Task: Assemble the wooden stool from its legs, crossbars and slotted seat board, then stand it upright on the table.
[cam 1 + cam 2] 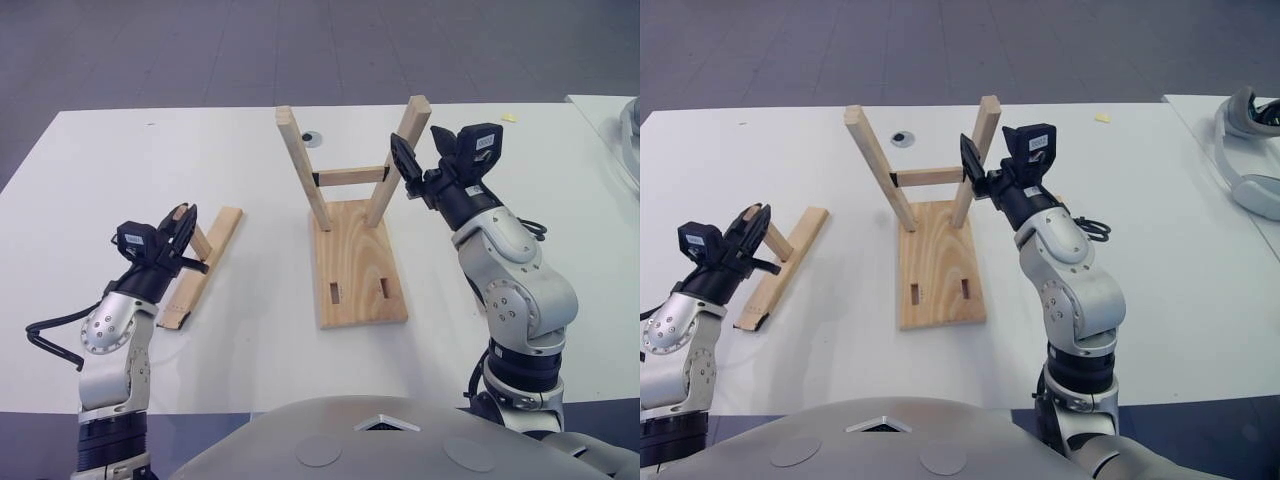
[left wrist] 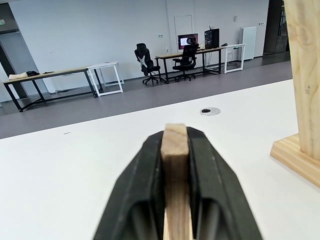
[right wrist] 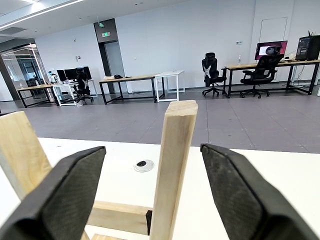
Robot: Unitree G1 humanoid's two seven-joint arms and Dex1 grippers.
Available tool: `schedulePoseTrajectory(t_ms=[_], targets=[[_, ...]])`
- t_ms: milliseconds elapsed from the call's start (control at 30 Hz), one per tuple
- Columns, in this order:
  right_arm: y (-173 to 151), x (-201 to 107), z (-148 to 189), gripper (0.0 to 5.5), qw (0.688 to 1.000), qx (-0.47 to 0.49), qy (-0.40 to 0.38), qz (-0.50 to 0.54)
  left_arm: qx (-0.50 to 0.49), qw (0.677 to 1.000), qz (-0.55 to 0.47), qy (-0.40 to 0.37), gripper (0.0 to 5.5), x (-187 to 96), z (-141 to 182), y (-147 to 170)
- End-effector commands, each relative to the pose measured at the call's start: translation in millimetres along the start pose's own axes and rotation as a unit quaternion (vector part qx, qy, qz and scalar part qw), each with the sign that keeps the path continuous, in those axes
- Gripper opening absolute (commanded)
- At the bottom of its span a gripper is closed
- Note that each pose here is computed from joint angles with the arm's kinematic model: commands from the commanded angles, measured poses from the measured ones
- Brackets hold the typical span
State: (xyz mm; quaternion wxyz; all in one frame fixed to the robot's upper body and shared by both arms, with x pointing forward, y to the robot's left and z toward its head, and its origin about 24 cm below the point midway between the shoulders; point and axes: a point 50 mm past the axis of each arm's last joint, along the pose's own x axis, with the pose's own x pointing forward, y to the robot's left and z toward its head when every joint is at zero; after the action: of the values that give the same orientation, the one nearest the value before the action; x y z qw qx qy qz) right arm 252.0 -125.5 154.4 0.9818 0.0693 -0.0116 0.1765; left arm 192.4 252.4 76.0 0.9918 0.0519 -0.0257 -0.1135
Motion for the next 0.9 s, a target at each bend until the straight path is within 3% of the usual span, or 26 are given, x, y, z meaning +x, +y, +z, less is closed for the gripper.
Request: schedulePoseTrajectory(t_ms=[33, 167, 367, 567, 900], targets=[[-0.1, 1.4, 0.3, 3.55, 1.0, -0.004, 0.004, 0.002, -0.002, 1.0, 0.011, 0.022, 0.4, -3.1, -8.0, 3.0], [0.5, 3.0, 0.4, 3.55, 1.0, -0.005, 0.004, 0.005, -0.02, 0.998, 0.007, 0.06, 0.4, -9.6, -24.6, 0.5], [2.0, 5.5, 2.0, 3.55, 1.0, -0.007, 0.005, 0.015, -0.082, 0.975, 0.012, 0.204, 0.4, -55.2, -90.0, -15.6], [3.3, 5.8, 1.8, 3.55, 1.0, -0.009, 0.005, 0.019, -0.146, 0.949, 0.04, 0.276, 0.4, -85.0, -117.9, -24.1], [8.3, 4.5, -1.6, 3.55, 1.0, 0.002, 0.006, 0.016, -0.106, 0.92, -0.05, 0.374, 0.4, -78.2, -131.8, -18.2]])
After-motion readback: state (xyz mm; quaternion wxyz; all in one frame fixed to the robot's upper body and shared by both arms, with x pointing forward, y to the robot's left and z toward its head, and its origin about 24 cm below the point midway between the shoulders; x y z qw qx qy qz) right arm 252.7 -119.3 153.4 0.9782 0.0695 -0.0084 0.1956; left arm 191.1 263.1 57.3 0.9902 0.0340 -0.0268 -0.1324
